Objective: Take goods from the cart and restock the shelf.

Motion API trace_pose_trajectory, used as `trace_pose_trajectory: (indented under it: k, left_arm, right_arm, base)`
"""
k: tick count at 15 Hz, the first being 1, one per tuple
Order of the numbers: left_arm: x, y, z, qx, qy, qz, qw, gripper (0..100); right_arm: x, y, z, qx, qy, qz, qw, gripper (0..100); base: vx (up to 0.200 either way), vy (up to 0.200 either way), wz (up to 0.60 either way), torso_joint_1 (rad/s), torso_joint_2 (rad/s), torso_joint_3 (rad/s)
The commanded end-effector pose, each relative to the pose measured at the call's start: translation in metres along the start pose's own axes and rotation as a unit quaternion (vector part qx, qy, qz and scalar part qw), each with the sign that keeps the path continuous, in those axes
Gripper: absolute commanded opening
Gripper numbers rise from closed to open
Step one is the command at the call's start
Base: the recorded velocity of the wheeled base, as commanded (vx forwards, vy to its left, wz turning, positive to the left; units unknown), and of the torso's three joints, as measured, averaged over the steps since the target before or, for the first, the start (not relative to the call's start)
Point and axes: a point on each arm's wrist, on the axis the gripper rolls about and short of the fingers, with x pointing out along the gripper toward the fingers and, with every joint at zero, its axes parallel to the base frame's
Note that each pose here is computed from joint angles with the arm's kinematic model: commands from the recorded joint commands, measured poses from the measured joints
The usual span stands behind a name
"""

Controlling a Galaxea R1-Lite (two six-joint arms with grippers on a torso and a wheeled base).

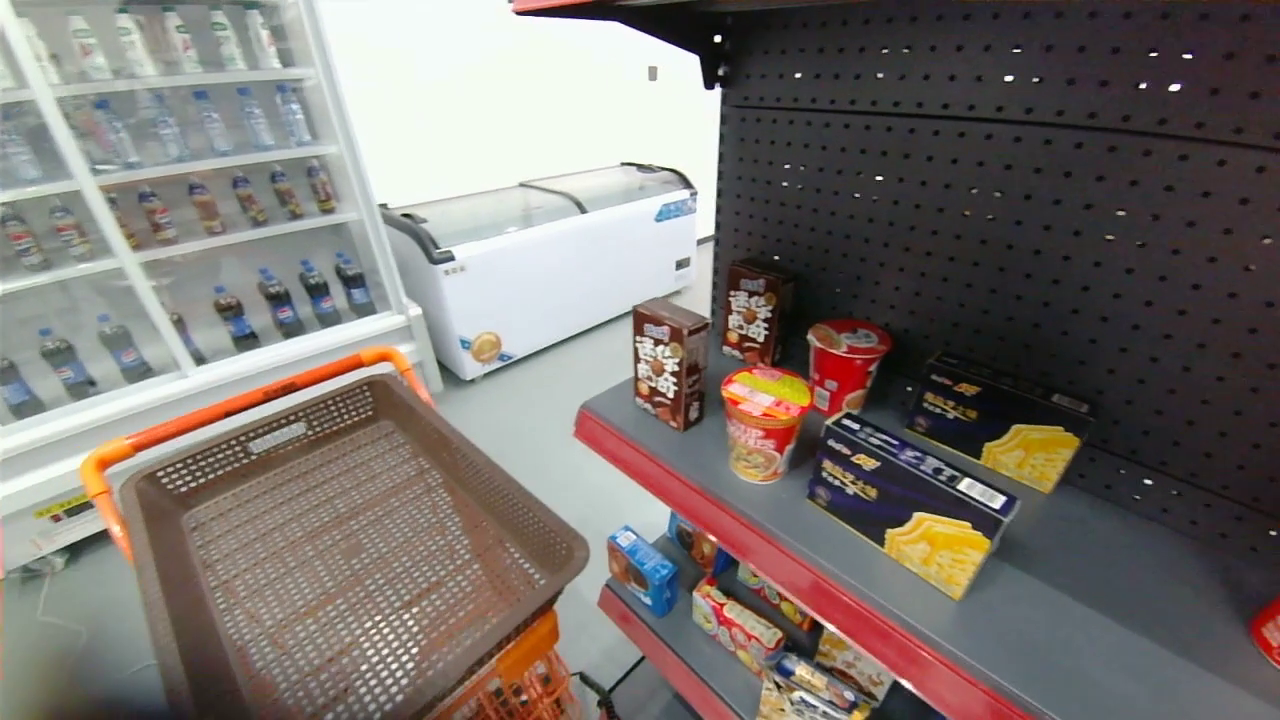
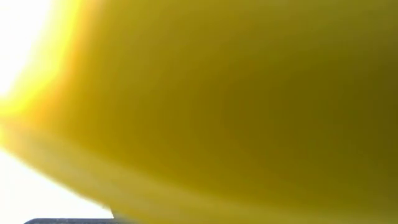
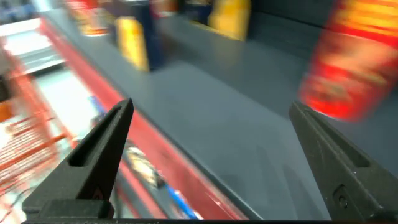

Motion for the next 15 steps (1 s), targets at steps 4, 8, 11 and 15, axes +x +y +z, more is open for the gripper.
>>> trace_pose_trajectory:
  k: [4, 8, 11, 15]
  left_arm:
    - [-0.0014, -0.0001, -0.0016, 0.0, -0.005, 0.0, 1.0, 0]
    - [-0.0018, -0.0002, -0.0046, 0.0, -0.005, 0.0, 1.0, 0]
    - [-0.0015, -0.0002, -0.0049, 0.0, -0.003, 0.0, 1.0, 0]
    - [-0.0034, -0.0004, -0.0074, -0.001, 0.015, -0.002, 0.9999, 0]
  right_arm:
    - [0.0, 0.0001, 0.0, 0.0, 0.0, -0.001, 1.0, 100]
    - [0.0, 0.0, 0.0, 0.0, 0.0, 0.0, 1.0, 100]
    - [0.0, 0.0001, 0.0001, 0.0, -0.001, -0.001, 1.0, 100]
    - [0.0, 0.0001, 0.0, 0.0, 0.0, -0.001, 1.0, 100]
  base:
    - [0.0, 0.0, -0.6, 0.002, 0.0, 0.004]
    - [0.0, 0.0, -0.6, 0.001, 0.0, 0.001]
    - [0.0, 0.0, -0.6, 0.002, 0.01, 0.002]
    - [0.0, 0.0, -0.6, 0.001, 0.0, 0.0]
